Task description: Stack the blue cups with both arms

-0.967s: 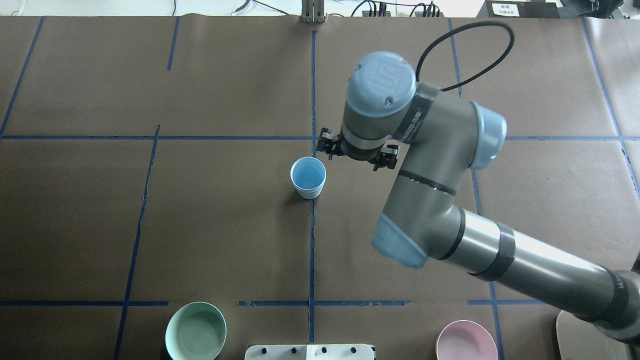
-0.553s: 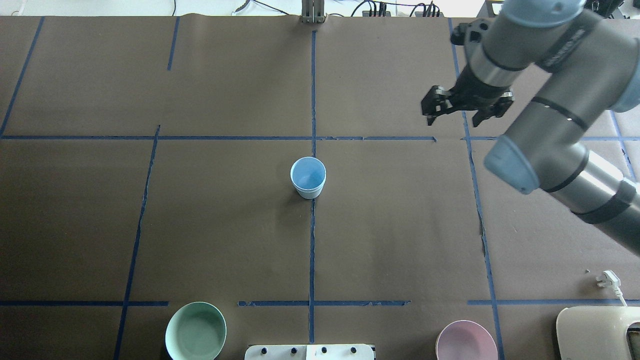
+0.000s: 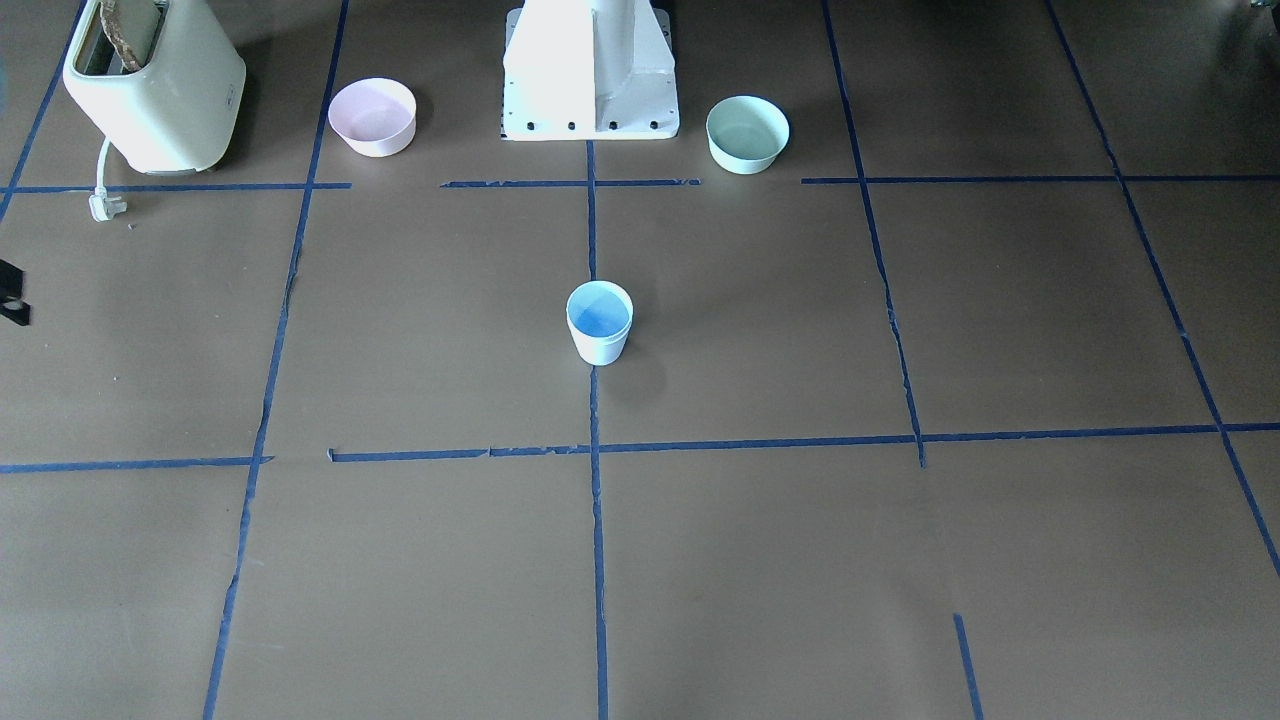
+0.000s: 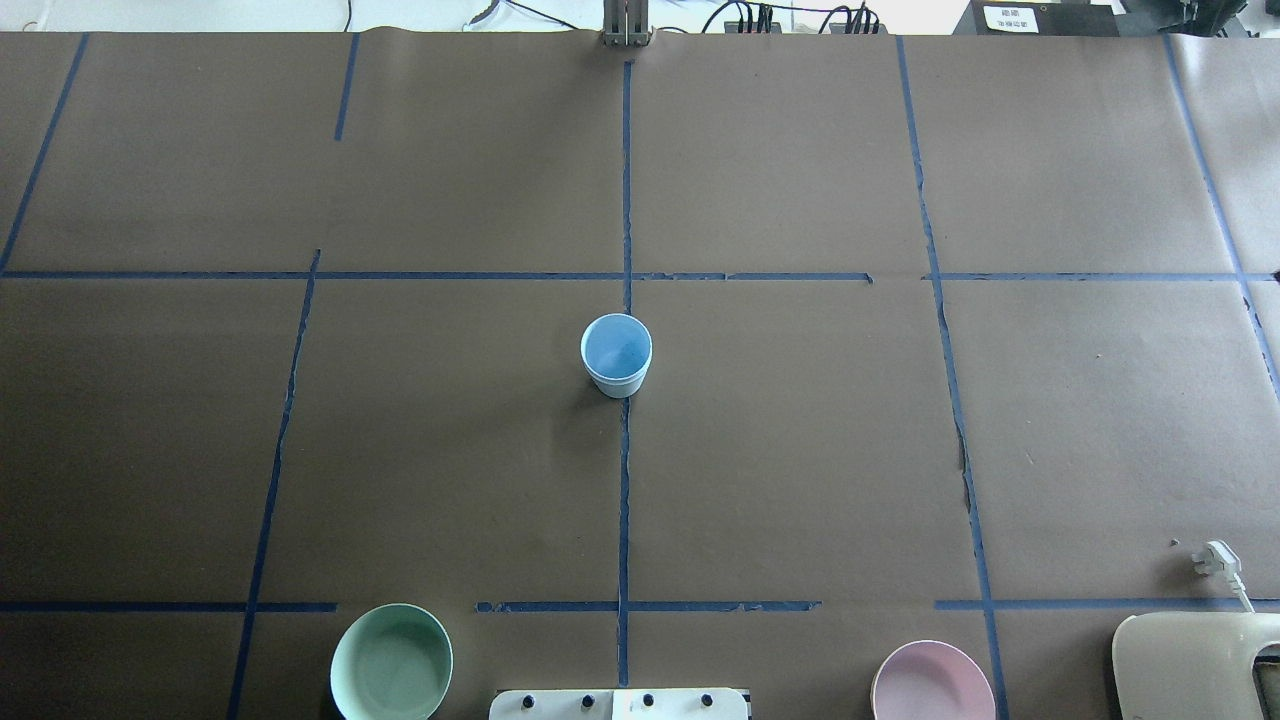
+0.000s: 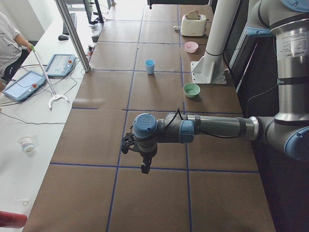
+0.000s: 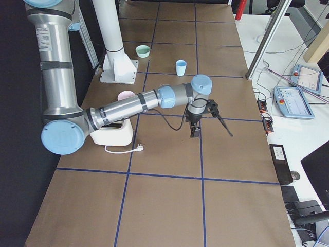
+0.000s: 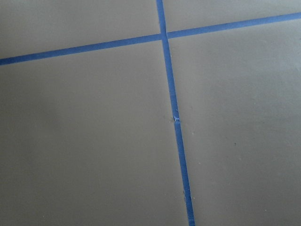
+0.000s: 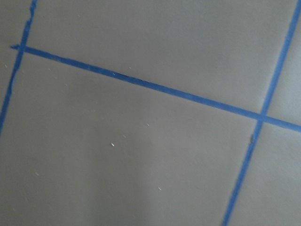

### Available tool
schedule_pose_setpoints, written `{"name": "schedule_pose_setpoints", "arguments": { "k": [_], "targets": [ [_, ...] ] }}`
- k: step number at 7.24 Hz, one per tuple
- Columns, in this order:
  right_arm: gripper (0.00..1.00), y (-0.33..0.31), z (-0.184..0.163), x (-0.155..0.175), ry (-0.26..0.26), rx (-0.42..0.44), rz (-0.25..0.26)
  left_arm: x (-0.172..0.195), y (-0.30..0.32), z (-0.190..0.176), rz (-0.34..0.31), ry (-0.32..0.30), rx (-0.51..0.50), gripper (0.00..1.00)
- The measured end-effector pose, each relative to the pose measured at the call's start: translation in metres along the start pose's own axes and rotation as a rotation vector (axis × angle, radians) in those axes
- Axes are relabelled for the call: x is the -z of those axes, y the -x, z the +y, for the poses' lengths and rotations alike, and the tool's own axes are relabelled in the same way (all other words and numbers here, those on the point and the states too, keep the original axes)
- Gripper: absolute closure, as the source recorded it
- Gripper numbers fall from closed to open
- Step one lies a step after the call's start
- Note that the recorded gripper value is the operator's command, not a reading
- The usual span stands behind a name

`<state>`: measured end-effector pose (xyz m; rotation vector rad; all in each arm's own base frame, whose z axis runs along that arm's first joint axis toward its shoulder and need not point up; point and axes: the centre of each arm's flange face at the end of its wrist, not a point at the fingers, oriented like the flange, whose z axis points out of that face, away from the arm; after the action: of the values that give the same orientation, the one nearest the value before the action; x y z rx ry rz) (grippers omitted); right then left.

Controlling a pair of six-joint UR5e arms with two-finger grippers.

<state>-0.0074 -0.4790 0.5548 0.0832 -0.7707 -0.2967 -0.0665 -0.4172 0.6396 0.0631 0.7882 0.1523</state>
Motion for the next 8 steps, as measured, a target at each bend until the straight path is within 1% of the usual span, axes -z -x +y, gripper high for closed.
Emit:
{"name": "schedule_pose_setpoints", "arguments": {
  "k": [1, 2, 3, 5, 8],
  "targets": [
    [0.00, -0.040, 0.047, -0.005, 0.015, 0.003, -0.003, 0.000, 0.000, 0.002, -0.001, 0.001, 0.001, 0.00],
    [0.00, -0.066, 0.084, -0.012, 0.028, -0.029, -0.006, -0.002, 0.001, 0.007, -0.001, 0.004, 0.003, 0.00],
    [0.00, -0.078, 0.102, -0.017, 0.040, -0.056, -0.010, -0.003, 0.001, 0.013, 0.000, 0.008, 0.006, 0.00],
    [0.00, -0.087, 0.109, -0.024, 0.050, -0.078, -0.020, -0.005, 0.001, 0.019, 0.002, 0.013, 0.008, 0.00],
    [0.00, -0.088, 0.109, -0.026, 0.048, -0.077, -0.026, -0.005, 0.000, 0.021, 0.003, 0.012, 0.006, 0.00]
  ]
}}
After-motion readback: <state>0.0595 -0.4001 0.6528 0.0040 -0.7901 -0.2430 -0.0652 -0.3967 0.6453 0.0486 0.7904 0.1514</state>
